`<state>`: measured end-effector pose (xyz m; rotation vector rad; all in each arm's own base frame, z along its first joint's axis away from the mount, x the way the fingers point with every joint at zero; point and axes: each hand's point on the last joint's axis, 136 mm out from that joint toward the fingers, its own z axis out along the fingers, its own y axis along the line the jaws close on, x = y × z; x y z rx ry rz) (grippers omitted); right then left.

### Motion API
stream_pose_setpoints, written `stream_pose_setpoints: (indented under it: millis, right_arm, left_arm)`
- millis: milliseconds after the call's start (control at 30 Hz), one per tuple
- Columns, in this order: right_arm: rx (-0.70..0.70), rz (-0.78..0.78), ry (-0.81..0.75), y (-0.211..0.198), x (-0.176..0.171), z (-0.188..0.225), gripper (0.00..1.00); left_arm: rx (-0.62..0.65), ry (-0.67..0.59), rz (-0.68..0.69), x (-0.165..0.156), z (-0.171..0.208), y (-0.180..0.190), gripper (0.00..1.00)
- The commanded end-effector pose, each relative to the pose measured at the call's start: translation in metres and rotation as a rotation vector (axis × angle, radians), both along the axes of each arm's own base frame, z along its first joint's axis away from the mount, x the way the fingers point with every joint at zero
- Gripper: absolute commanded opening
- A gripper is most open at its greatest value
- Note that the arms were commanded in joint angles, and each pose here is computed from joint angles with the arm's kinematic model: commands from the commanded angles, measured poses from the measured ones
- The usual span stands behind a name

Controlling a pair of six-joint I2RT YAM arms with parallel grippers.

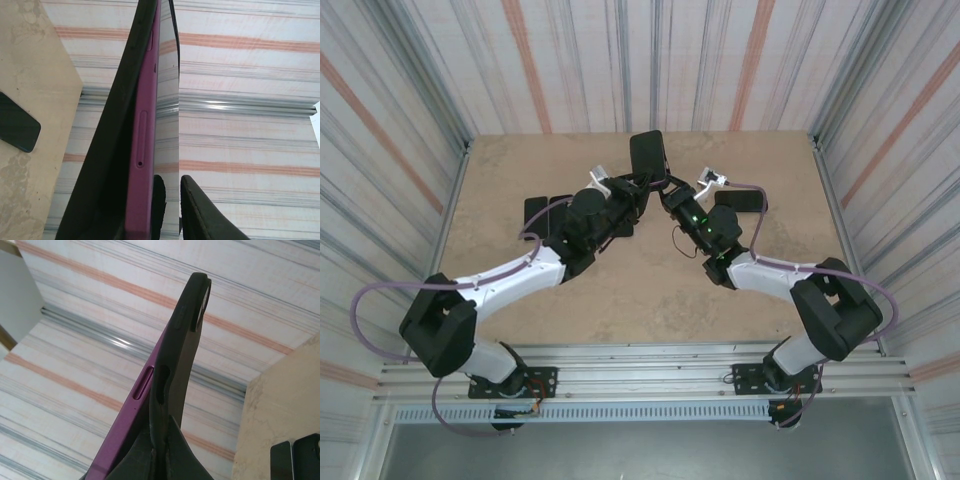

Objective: Take the phone out of the phone case

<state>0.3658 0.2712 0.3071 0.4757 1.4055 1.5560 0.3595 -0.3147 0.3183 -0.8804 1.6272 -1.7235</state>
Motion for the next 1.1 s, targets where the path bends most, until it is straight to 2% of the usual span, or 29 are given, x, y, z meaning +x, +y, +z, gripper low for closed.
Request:
stream_pose_setpoints:
  millis: [0, 233, 533, 700, 1000, 1067]
  right_arm:
    - [0.077, 0.010, -0.129, 0.001, -0.016, 0.033, 0.00]
    - [0.080, 0.018, -0.143, 0.004, -0.018, 0.033, 0.00]
    - [-0.011, -0.082, -0.016, 0.003, -0.003, 0.005, 0.00]
    - [-0.076, -0.165, 0.112, -0.003, 0.009, -0.010, 0.00]
    - [-0.121, -0.117, 0.109, 0.018, 0.015, -0.020, 0.00]
    - [-0.142, -0.091, 0.056, 0.027, 0.013, -0.016, 0.00]
  left_arm:
    - [-0.038, -0.027, 0.044, 0.010, 0.013, 0.001, 0.22]
    - [-0.064, -0.059, 0.043, 0.012, 0.023, -0.002, 0.10]
    - [-0.060, -0.126, 0.002, 0.000, 0.050, -0.007, 0.01]
    - [-0.035, -0.144, -0.009, -0.009, 0.058, -0.011, 0.00]
    - [-0.042, -0.168, -0.058, -0.013, 0.063, -0.028, 0.00]
    - [-0.028, -0.166, -0.044, -0.013, 0.061, -0.025, 0.00]
